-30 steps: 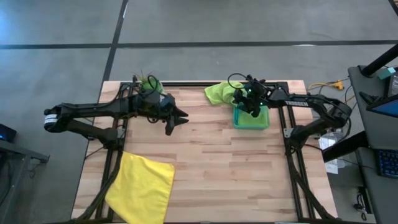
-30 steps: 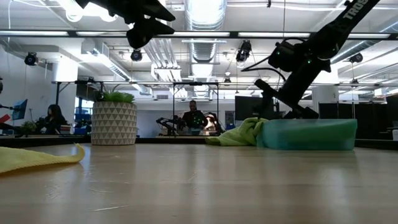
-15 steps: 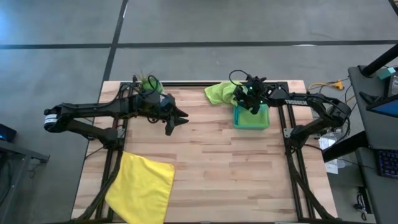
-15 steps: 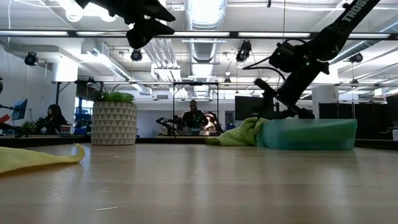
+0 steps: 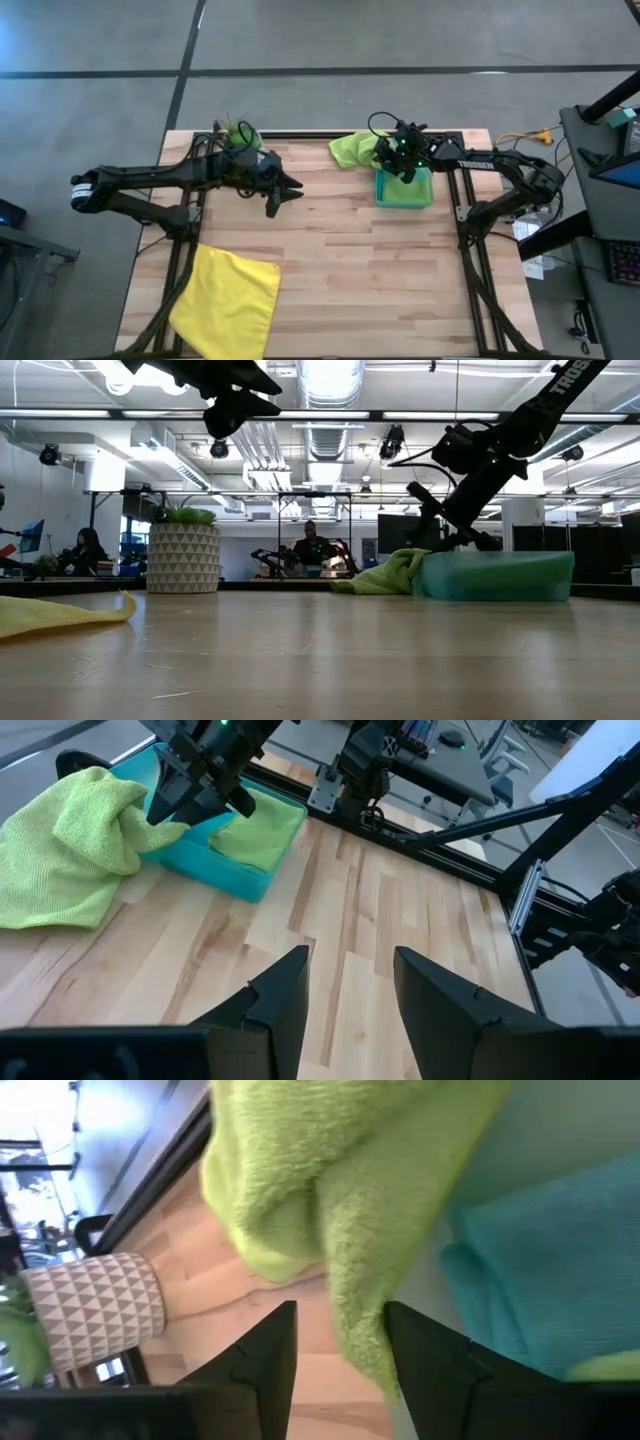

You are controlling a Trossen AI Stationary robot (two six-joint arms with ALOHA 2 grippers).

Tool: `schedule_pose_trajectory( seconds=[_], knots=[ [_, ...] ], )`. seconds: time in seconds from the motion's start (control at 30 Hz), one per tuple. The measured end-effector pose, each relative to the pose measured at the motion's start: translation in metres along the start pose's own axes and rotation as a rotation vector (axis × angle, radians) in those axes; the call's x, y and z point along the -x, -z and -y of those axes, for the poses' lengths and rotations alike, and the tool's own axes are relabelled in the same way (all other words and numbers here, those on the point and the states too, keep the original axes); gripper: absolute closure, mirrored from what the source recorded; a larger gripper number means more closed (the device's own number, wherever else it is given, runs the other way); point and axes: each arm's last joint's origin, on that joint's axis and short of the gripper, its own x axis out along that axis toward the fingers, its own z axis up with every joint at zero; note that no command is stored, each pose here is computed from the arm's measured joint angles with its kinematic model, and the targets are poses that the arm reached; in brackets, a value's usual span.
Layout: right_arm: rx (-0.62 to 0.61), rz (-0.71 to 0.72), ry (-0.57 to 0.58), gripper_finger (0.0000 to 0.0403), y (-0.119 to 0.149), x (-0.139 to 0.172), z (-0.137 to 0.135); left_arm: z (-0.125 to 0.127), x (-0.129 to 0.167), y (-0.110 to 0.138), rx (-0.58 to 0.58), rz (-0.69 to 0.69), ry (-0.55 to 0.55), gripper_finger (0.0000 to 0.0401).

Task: Fold microfiber towels
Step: Fold the light green towel

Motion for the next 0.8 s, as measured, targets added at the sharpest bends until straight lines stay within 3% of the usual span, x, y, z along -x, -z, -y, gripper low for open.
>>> schedule_pose_trajectory(
  seconds=[0.57,0.67,0.8],
  knots=[
    [0.134,0.012,-0.043,0.0392,0.001,0.005,-0.005,0.0,0.0,0.0,0.0,-0.003,-0.001,0.0269],
    [0.223,0.048,-0.077,0.0393,0.0,0.014,-0.014,0.0,0.0,0.0,0.0,-0.002,-0.001,0.0269],
    [0.46,0.093,-0.18,0.0394,-0.002,0.036,-0.04,0.0,0.0,0.0,-0.005,-0.002,-0.001,0.0269]
  ],
)
